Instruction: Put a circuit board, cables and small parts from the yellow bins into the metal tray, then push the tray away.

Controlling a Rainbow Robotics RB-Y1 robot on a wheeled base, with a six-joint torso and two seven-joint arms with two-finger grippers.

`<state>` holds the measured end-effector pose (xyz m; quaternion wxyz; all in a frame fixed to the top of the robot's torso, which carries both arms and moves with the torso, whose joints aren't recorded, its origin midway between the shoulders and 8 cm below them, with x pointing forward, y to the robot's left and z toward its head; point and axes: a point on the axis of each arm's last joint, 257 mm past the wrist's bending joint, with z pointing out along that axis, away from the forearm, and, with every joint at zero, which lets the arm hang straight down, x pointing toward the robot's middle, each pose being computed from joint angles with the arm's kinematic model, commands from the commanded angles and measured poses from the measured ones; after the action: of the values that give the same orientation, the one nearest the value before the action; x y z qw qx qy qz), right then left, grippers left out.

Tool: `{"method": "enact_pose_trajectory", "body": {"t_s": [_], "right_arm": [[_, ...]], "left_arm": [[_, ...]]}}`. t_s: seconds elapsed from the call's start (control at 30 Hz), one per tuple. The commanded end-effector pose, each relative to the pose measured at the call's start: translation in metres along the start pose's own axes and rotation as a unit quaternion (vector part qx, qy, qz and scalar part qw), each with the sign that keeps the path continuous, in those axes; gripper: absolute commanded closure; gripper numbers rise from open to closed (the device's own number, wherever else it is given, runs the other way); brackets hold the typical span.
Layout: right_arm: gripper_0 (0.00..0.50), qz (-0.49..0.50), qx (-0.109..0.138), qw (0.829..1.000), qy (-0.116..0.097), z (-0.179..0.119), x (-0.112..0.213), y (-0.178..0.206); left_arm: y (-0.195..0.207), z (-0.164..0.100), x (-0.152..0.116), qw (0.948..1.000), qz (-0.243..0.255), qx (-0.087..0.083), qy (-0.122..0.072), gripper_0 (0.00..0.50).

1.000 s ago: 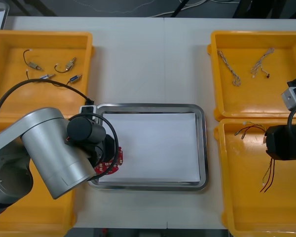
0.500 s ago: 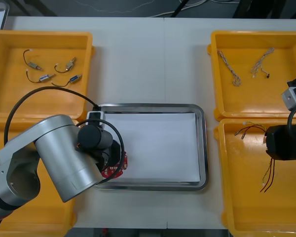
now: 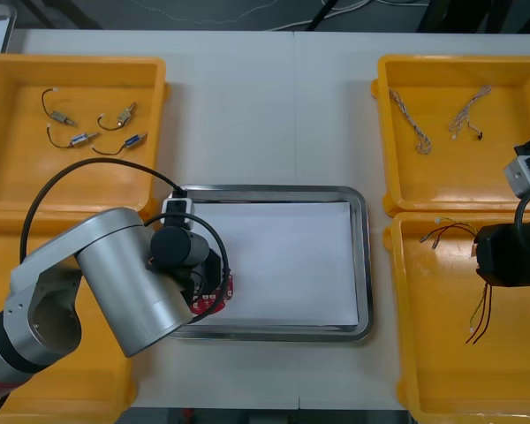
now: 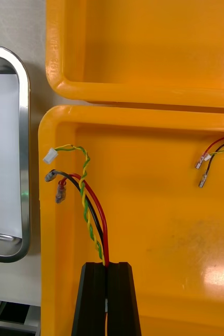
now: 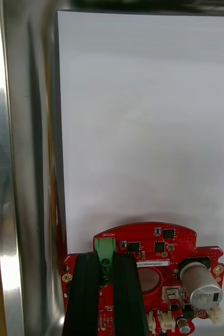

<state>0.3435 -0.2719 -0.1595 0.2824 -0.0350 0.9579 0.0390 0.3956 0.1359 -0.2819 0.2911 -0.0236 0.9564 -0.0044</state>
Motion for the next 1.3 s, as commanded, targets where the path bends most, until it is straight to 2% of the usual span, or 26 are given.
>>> {"method": "enact_pose_trajectory", "body": {"t_s": [0.03,0.43,0.47,0.53,0.57,0.6,0.63,0.67,0.73,0.77,0.93,1.17,1.3], "right_arm": [[0.5,-0.003,0.012,1.0,-0.012,-0.008,-0.007,0.0],[0.5,-0.003,0.012,1.0,-0.012,-0.008,-0.007,0.0],[0.5,-0.003,0.012,1.0,-0.012,-0.008,-0.007,0.0],[0.5,-0.003,0.012,1.0,-0.012,-0.008,-0.007,0.0],[0.5,-0.003,0.012,1.0,-0.012,-0.008,-0.007,0.0],[0.5,-0.003,0.012,1.0,-0.012,-0.008,-0.007,0.0],[0.5,-0.003,0.012,1.0,-0.012,-0.008,-0.007,0.0],[0.5,-0.003,0.012,1.0,-0.012,-0.008,-0.007,0.0],[0.5,-0.003,0.012,1.0,-0.012,-0.008,-0.007,0.0],[0.5,-0.003,0.012,1.0,-0.012,-0.008,-0.007,0.0],[0.5,-0.003,0.012,1.0,-0.012,-0.008,-0.007,0.0],[0.5,-0.003,0.012,1.0,-0.012,-0.008,-0.007,0.0],[0.5,-0.003,0.012,1.0,-0.012,-0.008,-0.007,0.0]], "left_arm": [[-0.021,-0.003,-0.007,0.9997,0.001,0.018,-0.016,0.5],[-0.025,-0.001,-0.007,0.9996,-0.005,0.021,-0.017,0.5],[-0.024,0.0,-0.007,0.9996,-0.005,0.02,-0.017,0.479],[-0.025,-0.001,-0.007,0.9996,-0.007,0.022,-0.018,0.347],[-0.024,0.0,-0.007,0.9996,-0.006,0.021,-0.018,0.311],[-0.024,0.0,-0.007,0.9996,-0.007,0.021,-0.018,0.227],[-0.025,-0.001,-0.007,0.9996,-0.008,0.022,-0.018,0.171],[-0.025,-0.001,-0.007,0.9996,-0.008,0.022,-0.018,0.146],[-0.029,-0.001,-0.007,0.9994,-0.008,0.028,-0.018,0.028],[-0.029,-0.001,-0.008,0.9994,-0.01,0.029,-0.019,0.004],[-0.032,-0.002,-0.01,0.9992,-0.012,0.032,-0.022,0.0],[-0.027,-0.009,-0.019,0.999,-0.019,0.028,-0.029,0.0],[-0.021,-0.027,-0.025,0.9995,-0.008,0.027,-0.013,0.0]]}}
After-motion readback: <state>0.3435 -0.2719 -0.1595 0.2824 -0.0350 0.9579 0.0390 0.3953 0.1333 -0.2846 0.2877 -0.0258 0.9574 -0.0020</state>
